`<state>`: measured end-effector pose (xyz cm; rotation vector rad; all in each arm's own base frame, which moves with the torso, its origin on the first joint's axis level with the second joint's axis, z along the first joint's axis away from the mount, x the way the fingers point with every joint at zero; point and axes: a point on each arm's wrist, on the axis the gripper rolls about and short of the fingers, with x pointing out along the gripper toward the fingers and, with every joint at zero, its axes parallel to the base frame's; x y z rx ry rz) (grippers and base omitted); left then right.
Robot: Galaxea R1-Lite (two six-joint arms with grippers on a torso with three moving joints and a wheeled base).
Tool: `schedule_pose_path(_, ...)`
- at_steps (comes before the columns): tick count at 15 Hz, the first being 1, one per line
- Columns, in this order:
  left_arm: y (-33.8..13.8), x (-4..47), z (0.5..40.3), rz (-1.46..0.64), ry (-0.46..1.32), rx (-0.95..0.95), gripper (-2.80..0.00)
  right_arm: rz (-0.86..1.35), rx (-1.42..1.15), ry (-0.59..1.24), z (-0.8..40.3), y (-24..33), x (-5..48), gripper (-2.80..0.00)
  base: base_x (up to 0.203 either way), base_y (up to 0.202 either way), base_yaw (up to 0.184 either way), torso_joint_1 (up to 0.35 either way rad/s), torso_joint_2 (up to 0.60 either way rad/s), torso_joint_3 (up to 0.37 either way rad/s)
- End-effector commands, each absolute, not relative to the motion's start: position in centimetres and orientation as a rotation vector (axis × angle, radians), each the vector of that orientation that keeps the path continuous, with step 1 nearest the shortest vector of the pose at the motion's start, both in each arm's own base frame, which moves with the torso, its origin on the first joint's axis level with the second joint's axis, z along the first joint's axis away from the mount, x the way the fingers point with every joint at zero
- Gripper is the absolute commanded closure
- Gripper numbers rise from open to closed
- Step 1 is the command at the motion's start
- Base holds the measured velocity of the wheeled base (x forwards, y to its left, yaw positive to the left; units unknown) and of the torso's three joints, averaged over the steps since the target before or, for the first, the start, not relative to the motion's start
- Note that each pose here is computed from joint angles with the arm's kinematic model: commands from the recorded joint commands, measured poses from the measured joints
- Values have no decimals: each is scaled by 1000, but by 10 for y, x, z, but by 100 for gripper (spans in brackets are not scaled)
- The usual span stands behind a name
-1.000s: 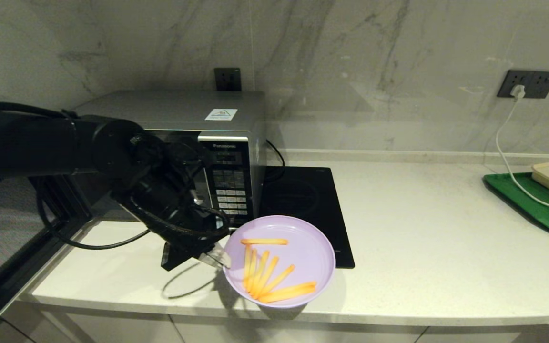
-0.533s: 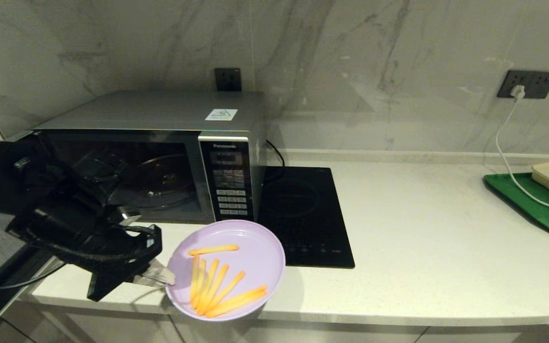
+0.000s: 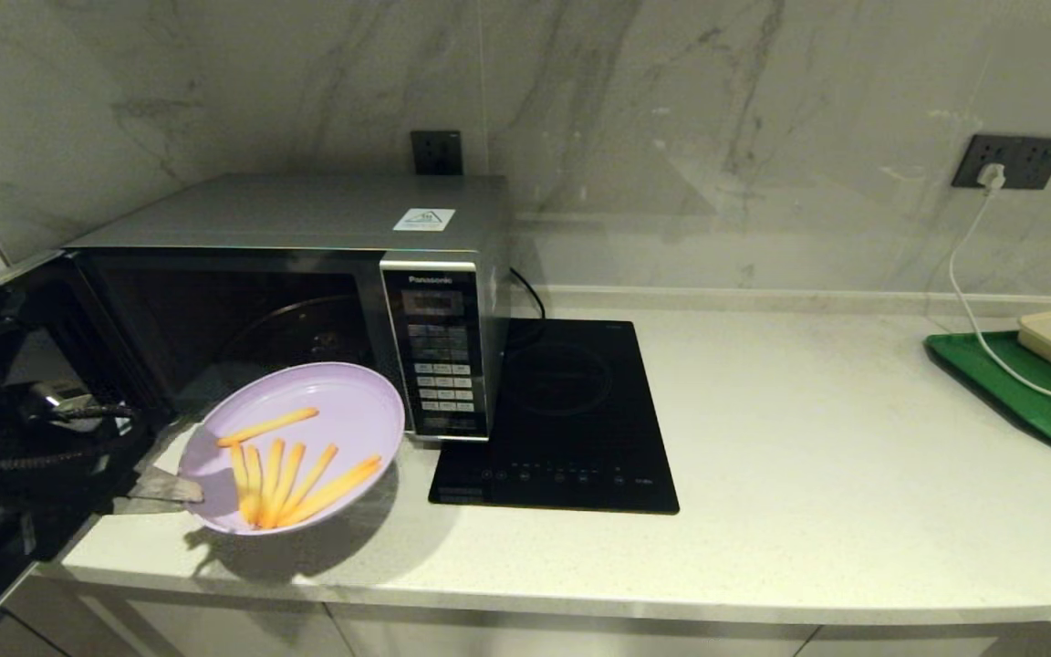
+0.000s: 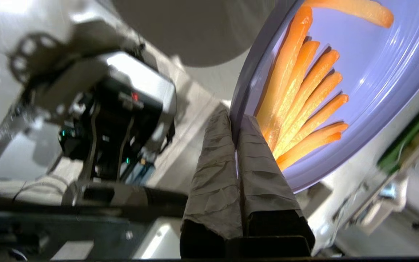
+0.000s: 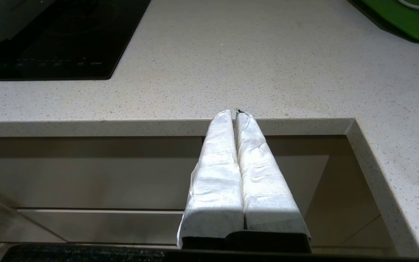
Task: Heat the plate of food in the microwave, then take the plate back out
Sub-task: Put the plate in the microwave oven
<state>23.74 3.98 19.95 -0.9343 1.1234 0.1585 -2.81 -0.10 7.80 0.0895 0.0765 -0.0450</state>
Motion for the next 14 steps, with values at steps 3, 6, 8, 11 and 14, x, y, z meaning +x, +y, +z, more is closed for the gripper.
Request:
schedule_pose_path(3, 90, 258, 173, 273, 1089, -991, 0, -45, 90, 78, 78, -1, -28, 0, 0, 0, 0, 0, 0, 0)
schedule_pose_path(6, 105, 280, 170, 300, 1057, -1028, 0, -45, 90, 77, 78, -1, -28, 0, 0, 0, 0, 0, 0, 0)
schedule_pose_path(8, 106, 294, 173, 316, 1034, -1074, 0, -45, 90, 76, 78, -1, -28, 0, 0, 0, 0, 0, 0, 0)
schedule_pose_path(11, 103, 311, 173, 330, 1006, -1205, 0, -45, 90, 77, 78, -1, -28, 0, 0, 0, 0, 0, 0, 0)
schedule_pose_path(14, 98, 332, 169, 359, 961, -1333, 0, -45, 90, 77, 78, -1, -28, 0, 0, 0, 0, 0, 0, 0)
